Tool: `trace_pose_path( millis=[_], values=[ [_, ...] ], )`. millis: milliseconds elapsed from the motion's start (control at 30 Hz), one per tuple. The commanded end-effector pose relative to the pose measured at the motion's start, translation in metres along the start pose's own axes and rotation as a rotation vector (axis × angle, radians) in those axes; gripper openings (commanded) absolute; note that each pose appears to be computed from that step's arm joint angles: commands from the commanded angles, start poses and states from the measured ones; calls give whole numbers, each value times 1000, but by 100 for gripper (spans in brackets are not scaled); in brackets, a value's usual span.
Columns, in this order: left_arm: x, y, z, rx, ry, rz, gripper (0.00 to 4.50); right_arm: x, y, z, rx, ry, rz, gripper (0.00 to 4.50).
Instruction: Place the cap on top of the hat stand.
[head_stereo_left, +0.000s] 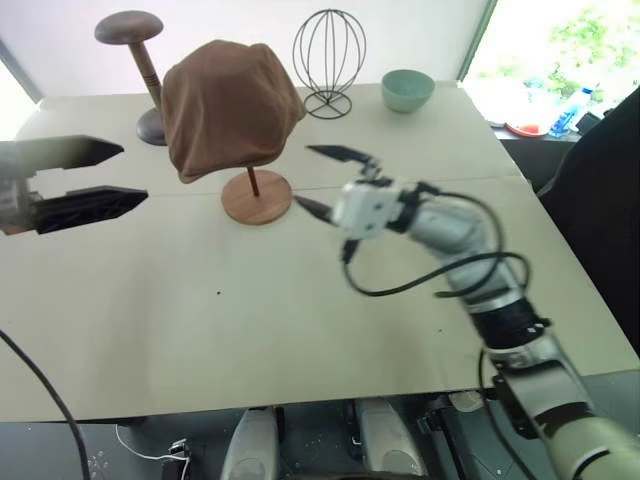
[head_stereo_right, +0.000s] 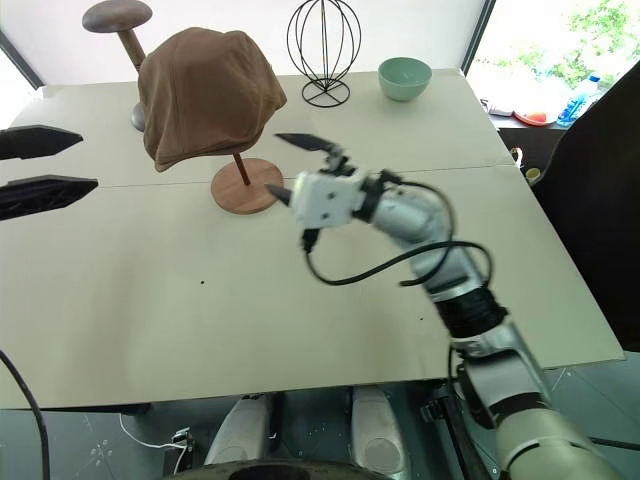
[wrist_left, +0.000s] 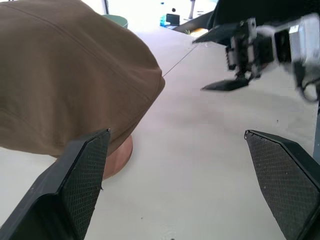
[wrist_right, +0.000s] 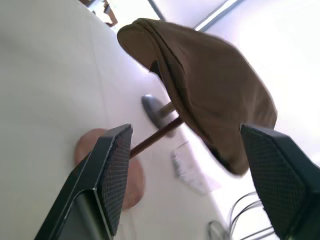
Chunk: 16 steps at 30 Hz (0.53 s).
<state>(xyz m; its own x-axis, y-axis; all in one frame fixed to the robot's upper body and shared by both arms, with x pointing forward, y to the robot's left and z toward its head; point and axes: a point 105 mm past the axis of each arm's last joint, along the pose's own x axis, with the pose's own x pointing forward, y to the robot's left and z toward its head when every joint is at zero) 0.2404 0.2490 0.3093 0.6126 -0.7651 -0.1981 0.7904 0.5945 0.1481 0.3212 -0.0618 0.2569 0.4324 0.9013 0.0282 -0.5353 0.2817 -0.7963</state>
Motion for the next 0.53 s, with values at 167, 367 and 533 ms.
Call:
trace_pose_path(
  millis=[167, 367, 533],
  values=[
    [-27, 11, 7, 81, 34, 88, 450, -87, -76, 29, 546, 37, 307, 348],
    [-41, 17, 11, 90, 31, 126, 450, -96, -113, 16, 640, 90, 262, 348],
    [-45, 17, 15, 103, 31, 137, 450, -91, -108, 16, 626, 76, 318, 348]
  ],
)
